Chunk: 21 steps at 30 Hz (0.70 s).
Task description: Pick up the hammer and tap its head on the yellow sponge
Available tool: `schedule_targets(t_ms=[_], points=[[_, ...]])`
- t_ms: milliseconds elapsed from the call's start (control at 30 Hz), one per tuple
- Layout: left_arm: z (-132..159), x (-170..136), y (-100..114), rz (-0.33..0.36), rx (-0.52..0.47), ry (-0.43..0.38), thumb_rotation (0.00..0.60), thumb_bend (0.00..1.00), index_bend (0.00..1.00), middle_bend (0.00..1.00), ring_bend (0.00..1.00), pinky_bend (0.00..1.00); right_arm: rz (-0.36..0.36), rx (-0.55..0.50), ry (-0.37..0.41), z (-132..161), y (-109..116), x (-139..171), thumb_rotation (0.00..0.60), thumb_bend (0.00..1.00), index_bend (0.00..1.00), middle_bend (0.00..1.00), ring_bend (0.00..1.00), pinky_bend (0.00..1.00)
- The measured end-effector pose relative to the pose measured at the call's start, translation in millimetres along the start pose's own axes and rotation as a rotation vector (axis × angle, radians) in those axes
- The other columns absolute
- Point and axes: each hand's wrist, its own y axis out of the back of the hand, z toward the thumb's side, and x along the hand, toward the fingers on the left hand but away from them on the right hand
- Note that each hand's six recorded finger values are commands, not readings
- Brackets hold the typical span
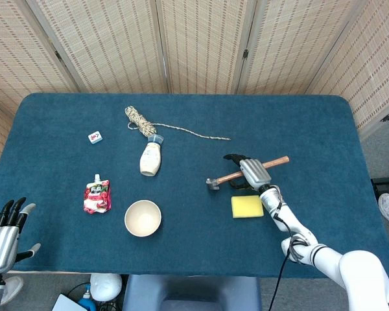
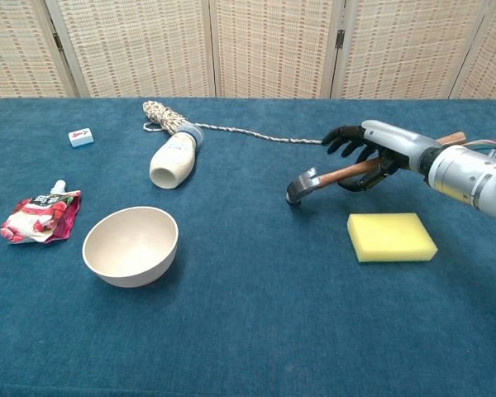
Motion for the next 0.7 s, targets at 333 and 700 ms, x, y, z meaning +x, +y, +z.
schedule_targets(t_ms=[333, 700], points=[[3.2, 8.9, -0.6, 0.01, -0.023, -0.009, 0.6, 0.14, 0.18, 0.1, 0.05, 0.23, -0.091, 0.05, 0.005, -16.0, 43.8, 28.1, 0.6, 0.12, 0.0, 0.07, 0.04, 0.11], [11.6, 19.9, -6.2, 0.019, -0.05, -0.008, 0.6, 0.14, 0.18, 0.1, 0.05, 0.23, -0.216, 0.229, -0.087, -55.3, 108.6, 152.2, 0.6, 0.21, 0.3, 0.38, 0.3, 0.37]])
